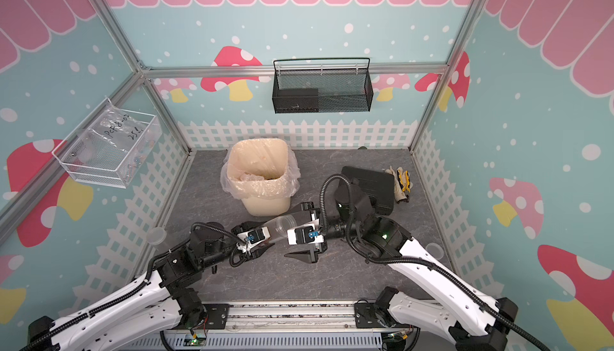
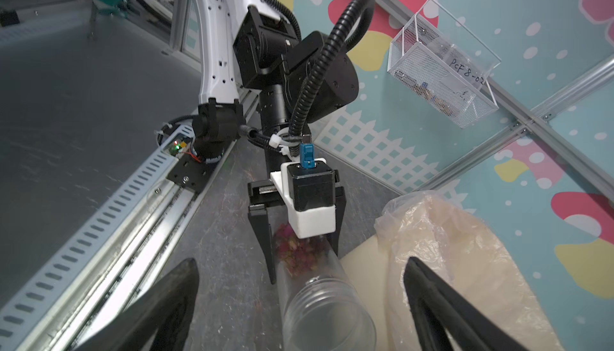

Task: Empty the moldy dried flower tea in the jars
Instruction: Unscrew the lid from the jar.

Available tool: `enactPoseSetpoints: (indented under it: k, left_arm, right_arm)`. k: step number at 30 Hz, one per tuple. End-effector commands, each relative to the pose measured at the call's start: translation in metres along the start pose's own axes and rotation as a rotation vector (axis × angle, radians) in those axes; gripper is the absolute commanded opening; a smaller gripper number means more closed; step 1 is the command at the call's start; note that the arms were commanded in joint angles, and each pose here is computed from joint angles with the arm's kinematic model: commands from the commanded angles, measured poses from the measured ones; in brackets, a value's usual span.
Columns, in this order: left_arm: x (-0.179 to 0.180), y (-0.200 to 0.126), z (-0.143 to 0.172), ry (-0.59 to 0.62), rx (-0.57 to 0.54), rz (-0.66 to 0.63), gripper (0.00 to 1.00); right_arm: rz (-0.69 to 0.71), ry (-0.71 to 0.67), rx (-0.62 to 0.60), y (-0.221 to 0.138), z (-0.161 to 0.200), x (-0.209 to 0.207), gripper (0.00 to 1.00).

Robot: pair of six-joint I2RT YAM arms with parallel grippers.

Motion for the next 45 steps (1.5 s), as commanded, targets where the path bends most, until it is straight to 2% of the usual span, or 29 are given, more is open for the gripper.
enactPoseSetpoints:
  k: [1,3,5,9,14,19,30,35,40,42,45]
  left_arm:
    - [0.003,-0.004,-0.008,0.021,-0.026,-0.018,0.19]
    - [0.004,-0.005,-0.008,0.023,-0.027,-0.029,0.19]
    - [0.006,-0.007,-0.008,0.028,-0.03,-0.046,0.19]
    - [0.008,-0.01,-0.009,0.036,-0.036,-0.08,0.19]
    - [0.01,-0.011,-0.008,0.041,-0.035,-0.103,0.19]
    - [0.011,-0.012,-0.008,0.043,-0.036,-0.106,0.19]
    - [0.01,-0.013,-0.009,0.045,-0.039,-0.103,0.19]
    - [0.01,-0.014,-0.009,0.045,-0.039,-0.102,0.19]
    - [0.01,-0.013,-0.009,0.044,-0.039,-0.096,0.19]
    - [0.009,-0.012,-0.009,0.043,-0.036,-0.092,0.2]
    - [0.009,-0.012,-0.009,0.042,-0.037,-0.087,0.2]
  right_arm:
    - [0.115,0.337,-0.082,-0.004,-0.014,-0.017,0.97]
    - [0.235,0.527,-0.022,-0.007,-0.006,-0.03,0.92]
    - [0.345,0.706,0.07,-0.01,0.004,-0.04,0.92]
    - [0.444,0.921,0.228,-0.013,0.02,-0.048,0.94]
    - [0.371,1.101,0.307,-0.001,0.031,-0.042,0.96]
    - [0.292,1.191,0.328,0.013,0.041,-0.038,0.98]
    - [0.138,1.271,0.359,0.038,0.063,-0.029,0.96]
    - [0.105,1.266,0.324,0.042,0.063,-0.028,0.76]
    - [0.085,1.2,0.313,0.043,0.062,-0.029,0.63]
    - [0.08,1.128,0.315,0.043,0.062,-0.032,0.55]
    - [0.074,0.931,0.318,0.042,0.059,-0.036,0.45]
Point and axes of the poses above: each gripper's point midway between its finger pads, its own y axis out along the fingers, its own x axis along the line the jaws close on, z = x × y, the point moved 7 cm from there along -y, back along the fingers, and after that the axes turned 9 degrees about -y, right-handed, at the moved point
